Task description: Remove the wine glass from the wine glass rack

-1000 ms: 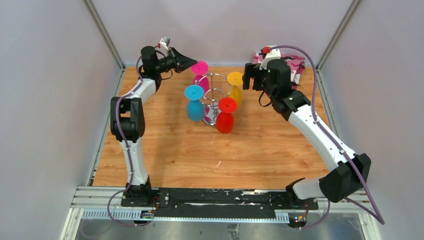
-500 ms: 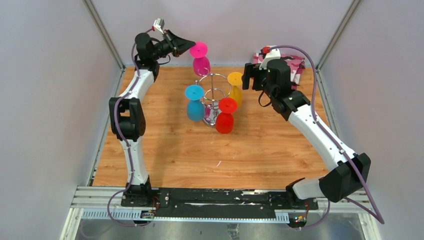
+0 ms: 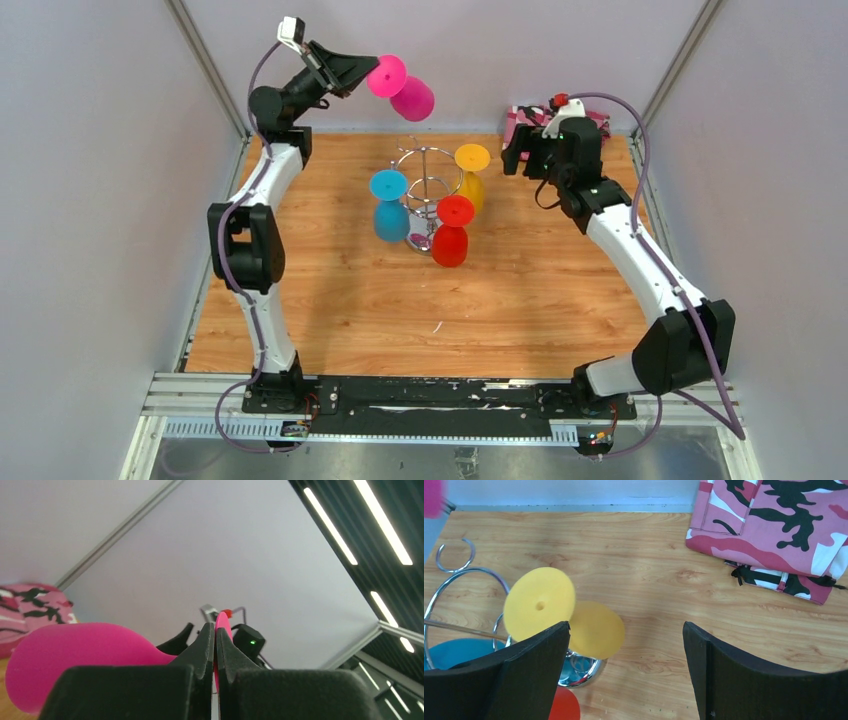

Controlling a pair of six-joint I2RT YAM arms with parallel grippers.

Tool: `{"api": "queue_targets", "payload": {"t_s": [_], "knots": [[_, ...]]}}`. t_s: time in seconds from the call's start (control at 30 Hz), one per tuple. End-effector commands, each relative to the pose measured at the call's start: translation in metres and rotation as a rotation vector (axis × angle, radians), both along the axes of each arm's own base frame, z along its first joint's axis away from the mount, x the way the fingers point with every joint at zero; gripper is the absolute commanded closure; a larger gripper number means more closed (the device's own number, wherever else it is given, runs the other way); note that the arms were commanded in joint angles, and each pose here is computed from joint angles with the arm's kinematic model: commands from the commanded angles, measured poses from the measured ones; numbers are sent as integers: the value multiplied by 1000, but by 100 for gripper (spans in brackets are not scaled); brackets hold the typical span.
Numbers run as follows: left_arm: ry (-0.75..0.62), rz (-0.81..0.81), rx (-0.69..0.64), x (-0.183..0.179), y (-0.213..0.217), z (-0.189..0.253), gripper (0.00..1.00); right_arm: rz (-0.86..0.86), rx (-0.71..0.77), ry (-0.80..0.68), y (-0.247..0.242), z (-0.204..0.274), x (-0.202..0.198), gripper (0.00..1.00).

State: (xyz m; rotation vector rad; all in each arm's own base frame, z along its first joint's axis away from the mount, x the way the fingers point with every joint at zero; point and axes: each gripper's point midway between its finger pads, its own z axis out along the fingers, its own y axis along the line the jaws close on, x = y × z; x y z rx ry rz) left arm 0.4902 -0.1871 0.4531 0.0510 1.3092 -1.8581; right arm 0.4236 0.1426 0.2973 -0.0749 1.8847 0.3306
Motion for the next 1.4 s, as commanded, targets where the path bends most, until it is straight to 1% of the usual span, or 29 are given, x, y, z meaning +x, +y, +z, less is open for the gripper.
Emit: {"api": "queue_targets", "payload": {"t_s": [0.0,0.07,0.17,0.3,0.43,0.53,0.63,0.73,0.8,0.87,0.97,1.27,1.37], "knots": [[-285,-3,-47,-74,8,68,100,88,108,-16,1,3,0,11],[-343,-29,-70,-96,8,78,100,125,127,-39,2,9,-3,11],[-452,-106,-110,-143,2,95,100,209,169,-119,9,30,-10,10],[-607,-114,-50,-200,-22,100,100,364,252,-217,22,61,-28,9],[-732,-131,-10,-252,-39,95,100,570,363,-315,39,95,-58,9],[-786,-105,18,-272,-39,85,100,750,440,-400,51,121,-88,9],[-816,-84,25,-282,-37,82,100,902,524,-472,58,142,-116,10],[-818,-90,23,-286,-36,85,100,1052,651,-547,59,160,-140,10],[-820,-95,22,-289,-35,86,100,1104,692,-494,66,162,-140,11],[-822,-95,19,-291,-34,87,100,1135,682,-484,76,158,-138,13],[-824,-95,21,-296,-33,86,100,1191,674,-461,91,156,-137,14],[-779,-104,23,-291,-34,77,100,1250,728,-445,115,169,-120,16],[-771,-106,22,-287,-35,76,100,1287,741,-432,124,174,-122,16]]}}
